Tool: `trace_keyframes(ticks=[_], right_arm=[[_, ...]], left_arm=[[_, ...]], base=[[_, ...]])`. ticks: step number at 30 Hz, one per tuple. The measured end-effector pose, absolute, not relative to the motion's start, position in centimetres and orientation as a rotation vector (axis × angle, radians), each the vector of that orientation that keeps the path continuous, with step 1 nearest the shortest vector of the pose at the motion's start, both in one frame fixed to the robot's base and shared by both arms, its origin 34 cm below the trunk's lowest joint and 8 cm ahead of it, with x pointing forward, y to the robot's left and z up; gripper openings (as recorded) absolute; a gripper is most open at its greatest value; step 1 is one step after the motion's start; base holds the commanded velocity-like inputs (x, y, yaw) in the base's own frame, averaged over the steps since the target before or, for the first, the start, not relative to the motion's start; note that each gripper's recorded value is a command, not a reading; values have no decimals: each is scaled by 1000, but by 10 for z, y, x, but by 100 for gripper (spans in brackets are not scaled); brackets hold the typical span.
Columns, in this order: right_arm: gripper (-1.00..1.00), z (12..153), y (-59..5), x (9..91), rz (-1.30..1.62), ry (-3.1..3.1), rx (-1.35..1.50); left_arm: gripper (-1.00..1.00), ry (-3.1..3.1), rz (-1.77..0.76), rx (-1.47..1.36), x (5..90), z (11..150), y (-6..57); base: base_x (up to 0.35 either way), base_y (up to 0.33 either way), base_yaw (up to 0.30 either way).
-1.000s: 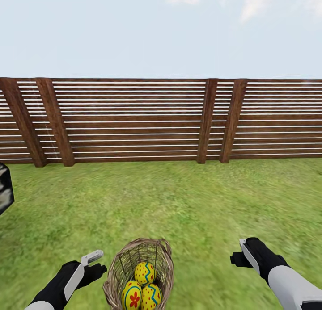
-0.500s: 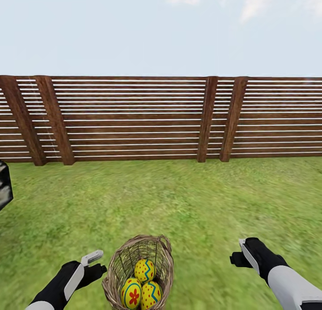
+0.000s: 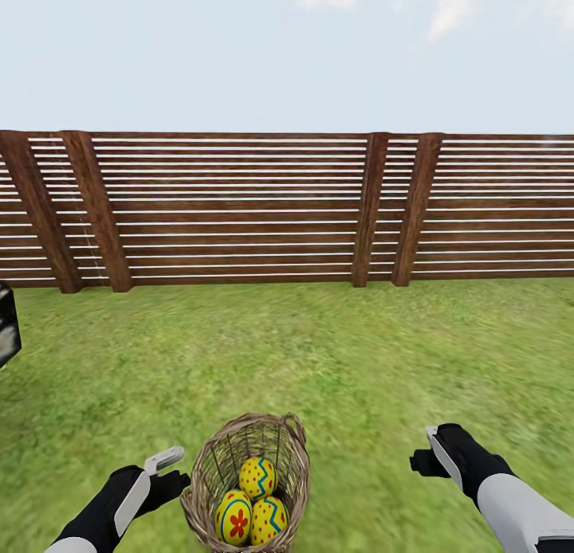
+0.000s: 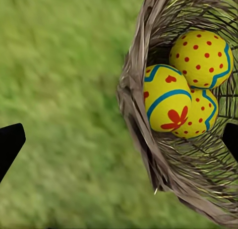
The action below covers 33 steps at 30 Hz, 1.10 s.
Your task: Take the three Easter eggs out of the wicker basket on the lawn in the garden, then place them on the lawn next to a single tree (choose any tree) so that all three eggs are next to the same tree and none are left in the basket.
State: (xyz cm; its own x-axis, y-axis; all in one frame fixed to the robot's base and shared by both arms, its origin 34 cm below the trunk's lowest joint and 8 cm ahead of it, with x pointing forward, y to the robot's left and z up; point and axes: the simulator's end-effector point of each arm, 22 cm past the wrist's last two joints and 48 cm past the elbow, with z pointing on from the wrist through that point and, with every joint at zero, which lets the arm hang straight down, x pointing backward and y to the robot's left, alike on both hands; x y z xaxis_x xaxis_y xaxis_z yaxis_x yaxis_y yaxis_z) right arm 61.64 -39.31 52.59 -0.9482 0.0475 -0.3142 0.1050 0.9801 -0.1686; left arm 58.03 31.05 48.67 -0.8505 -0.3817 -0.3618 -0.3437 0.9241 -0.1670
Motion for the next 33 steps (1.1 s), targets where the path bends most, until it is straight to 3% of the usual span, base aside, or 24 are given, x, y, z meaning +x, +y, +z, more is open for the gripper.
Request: trace_keyframes(ticks=[33], right_arm=[[100, 458, -392, 604, -263, 2814, 109]], left_arm=[[100, 2690, -147, -524, 569, 419, 303]], base=[[0, 0, 0]])
